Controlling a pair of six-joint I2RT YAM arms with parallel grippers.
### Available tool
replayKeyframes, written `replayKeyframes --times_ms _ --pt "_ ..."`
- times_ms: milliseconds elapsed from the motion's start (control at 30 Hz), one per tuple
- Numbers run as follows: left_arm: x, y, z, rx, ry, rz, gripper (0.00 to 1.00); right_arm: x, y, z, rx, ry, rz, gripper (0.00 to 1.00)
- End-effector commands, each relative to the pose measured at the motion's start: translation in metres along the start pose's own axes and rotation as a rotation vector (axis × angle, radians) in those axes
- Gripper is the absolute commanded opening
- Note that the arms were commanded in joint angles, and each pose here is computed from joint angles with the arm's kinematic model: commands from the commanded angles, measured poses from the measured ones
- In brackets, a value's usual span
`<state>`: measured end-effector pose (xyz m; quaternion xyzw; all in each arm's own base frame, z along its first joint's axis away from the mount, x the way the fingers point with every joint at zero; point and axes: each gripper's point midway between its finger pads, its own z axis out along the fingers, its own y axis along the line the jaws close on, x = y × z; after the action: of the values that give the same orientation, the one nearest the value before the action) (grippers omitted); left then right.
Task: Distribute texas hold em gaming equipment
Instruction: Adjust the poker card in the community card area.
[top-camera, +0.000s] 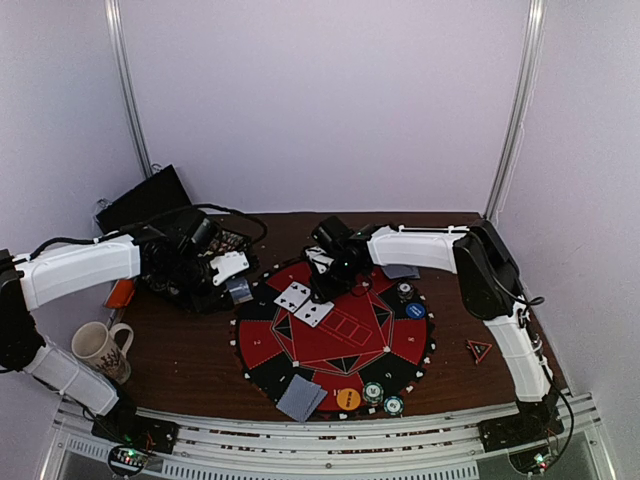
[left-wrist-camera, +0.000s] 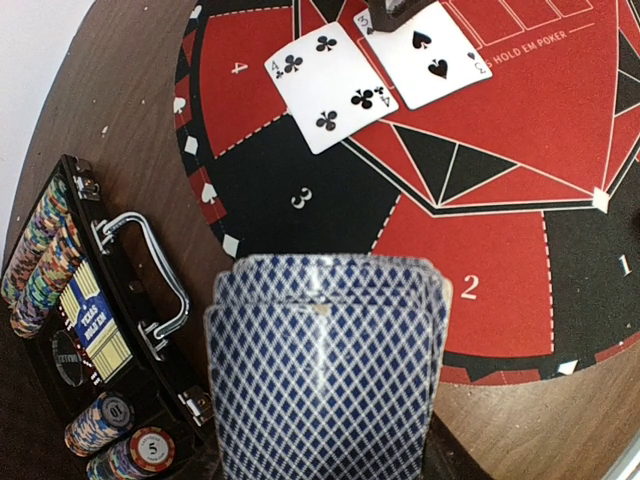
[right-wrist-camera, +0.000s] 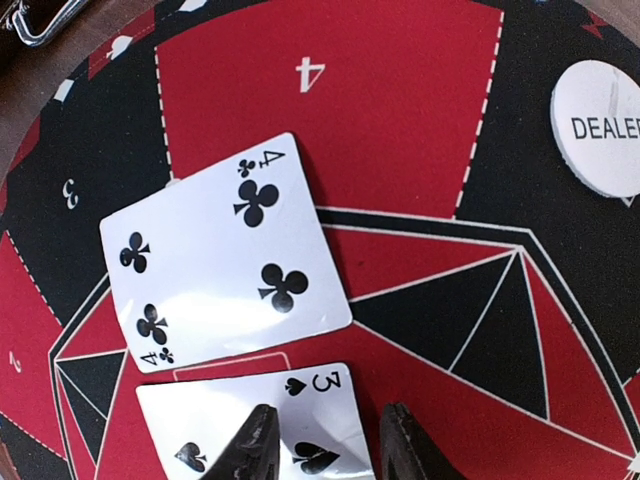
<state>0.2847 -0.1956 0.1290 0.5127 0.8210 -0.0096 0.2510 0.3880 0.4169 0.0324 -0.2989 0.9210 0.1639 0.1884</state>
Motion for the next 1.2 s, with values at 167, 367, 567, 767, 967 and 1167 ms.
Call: replayKeyframes --times_ms 167,367,567,767,967,1167 --pt "-0.008 0.006 -0.007 -0.027 -0.049 0.001 0.48 -0.007 0.003 -0.055 0.039 -0.042 -0.024 0.37" --pt "-0.008 0.006 -0.007 -0.027 -0.050 0.003 0.48 0.046 0.003 -0.046 0.041 0.054 0.030 0.35" --pt "-0.009 0.006 -0.007 -0.027 -0.051 0.004 0.48 0.065 0.005 -0.029 0.068 0.103 0.033 0.26" --pt "-0.008 0.006 -0.008 -0.030 -0.052 0.003 0.49 0.066 0.001 -0.013 0.083 0.112 0.066 0.20" --pt "-0.008 0.006 -0.008 -0.031 -0.052 0.004 0.49 0.059 0.003 -0.008 0.078 0.096 0.074 0.18" --pt "-0.007 0.005 -0.007 -0.029 -0.050 0.005 0.49 0.059 0.003 -0.006 0.076 0.096 0.080 0.18"
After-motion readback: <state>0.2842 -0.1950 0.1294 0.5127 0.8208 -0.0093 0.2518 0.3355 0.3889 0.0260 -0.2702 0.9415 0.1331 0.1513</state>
